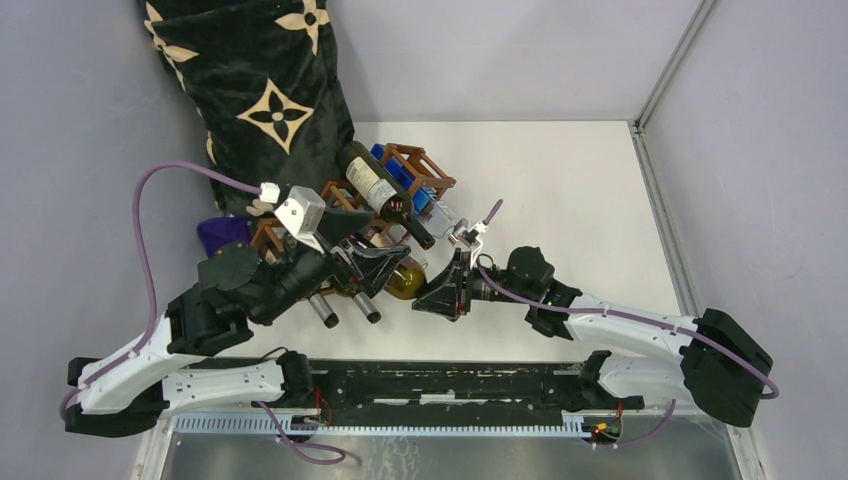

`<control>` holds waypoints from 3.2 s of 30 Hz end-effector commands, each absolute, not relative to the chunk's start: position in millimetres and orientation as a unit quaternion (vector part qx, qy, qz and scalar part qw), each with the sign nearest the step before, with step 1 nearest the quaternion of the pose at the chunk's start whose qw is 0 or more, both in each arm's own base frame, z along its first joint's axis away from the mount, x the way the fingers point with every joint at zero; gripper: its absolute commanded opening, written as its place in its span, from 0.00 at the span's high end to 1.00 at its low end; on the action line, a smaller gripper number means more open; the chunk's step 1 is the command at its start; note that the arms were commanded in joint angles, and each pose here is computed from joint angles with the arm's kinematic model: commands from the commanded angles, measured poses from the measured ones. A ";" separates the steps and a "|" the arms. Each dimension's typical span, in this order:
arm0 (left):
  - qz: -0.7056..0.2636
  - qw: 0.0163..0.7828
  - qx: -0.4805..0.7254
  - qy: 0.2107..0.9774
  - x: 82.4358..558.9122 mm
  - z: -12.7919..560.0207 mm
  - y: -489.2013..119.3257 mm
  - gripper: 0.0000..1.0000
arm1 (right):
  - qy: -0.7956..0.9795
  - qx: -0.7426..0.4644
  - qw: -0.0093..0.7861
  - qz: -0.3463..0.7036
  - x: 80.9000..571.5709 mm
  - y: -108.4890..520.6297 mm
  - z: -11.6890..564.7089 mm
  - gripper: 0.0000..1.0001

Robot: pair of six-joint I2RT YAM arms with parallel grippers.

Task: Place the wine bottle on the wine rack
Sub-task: Place the wine bottle in the wine rack, then reset both arms

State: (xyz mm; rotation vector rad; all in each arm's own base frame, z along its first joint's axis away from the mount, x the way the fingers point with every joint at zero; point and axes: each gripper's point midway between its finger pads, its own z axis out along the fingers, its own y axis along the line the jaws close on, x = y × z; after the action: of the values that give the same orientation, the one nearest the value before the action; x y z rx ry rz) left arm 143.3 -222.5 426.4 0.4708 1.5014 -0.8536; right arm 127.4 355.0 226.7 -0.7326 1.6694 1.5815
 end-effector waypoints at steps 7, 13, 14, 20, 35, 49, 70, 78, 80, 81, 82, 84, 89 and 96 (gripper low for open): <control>-0.365 0.640 0.189 0.648 147.2 433.8 -213.2 0.00 | 0.546 -0.300 0.456 0.636 133.7 366.4 308.3 1.00; -0.361 0.642 0.191 0.650 148.2 432.9 -213.2 0.00 | 0.549 -0.301 0.456 0.633 133.0 368.1 305.3 1.00; -0.359 0.641 0.191 0.651 148.7 432.0 -213.2 0.00 | 0.549 -0.301 0.456 0.633 132.8 368.3 305.9 1.00; -0.351 0.642 0.188 0.655 150.6 429.1 -211.0 0.00 | 0.552 -0.299 0.464 0.625 136.4 372.9 306.5 1.00; -0.334 0.652 0.184 0.655 153.0 435.9 -199.9 0.00 | 0.560 -0.282 0.480 0.614 148.4 396.0 310.0 1.00; -0.323 0.661 0.179 0.653 154.5 442.4 -190.8 0.00 | 0.605 -0.239 0.491 0.580 168.6 430.4 310.5 1.00; -0.327 0.666 0.168 0.649 149.6 449.4 -173.6 0.00 | 0.705 -0.130 0.473 0.511 198.0 500.7 306.2 0.88; -0.329 0.663 0.166 0.652 148.5 448.0 -172.2 0.00 | 0.714 -0.123 0.472 0.503 206.3 514.9 300.9 0.66; -0.331 0.662 0.166 0.652 147.8 447.6 -171.6 0.00 | 0.715 -0.124 0.470 0.503 207.3 519.0 298.8 0.58; -0.331 0.662 0.166 0.652 147.8 447.5 -171.4 0.00 | 0.716 -0.124 0.468 0.502 207.8 520.7 296.7 0.52; -0.331 0.661 0.165 0.652 147.8 447.2 -171.5 0.00 | 0.718 -0.122 0.467 0.502 208.6 522.3 294.8 0.46; -0.332 0.661 0.165 0.653 147.8 446.8 -171.7 0.00 | 0.720 -0.121 0.465 0.500 210.7 524.3 291.9 0.34; -0.332 0.659 0.166 0.654 147.3 445.1 -171.6 0.00 | 0.722 -0.124 0.461 0.501 210.6 526.3 288.7 0.28; -0.332 0.659 0.165 0.655 147.4 443.4 -171.4 0.00 | 0.723 -0.139 0.473 0.485 207.5 509.2 286.5 0.27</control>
State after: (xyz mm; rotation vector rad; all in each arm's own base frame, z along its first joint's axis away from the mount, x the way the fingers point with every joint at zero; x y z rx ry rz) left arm 146.7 -179.5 427.4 0.4218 1.5214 -0.7359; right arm 206.8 517.5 253.8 -0.3611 1.8646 1.1568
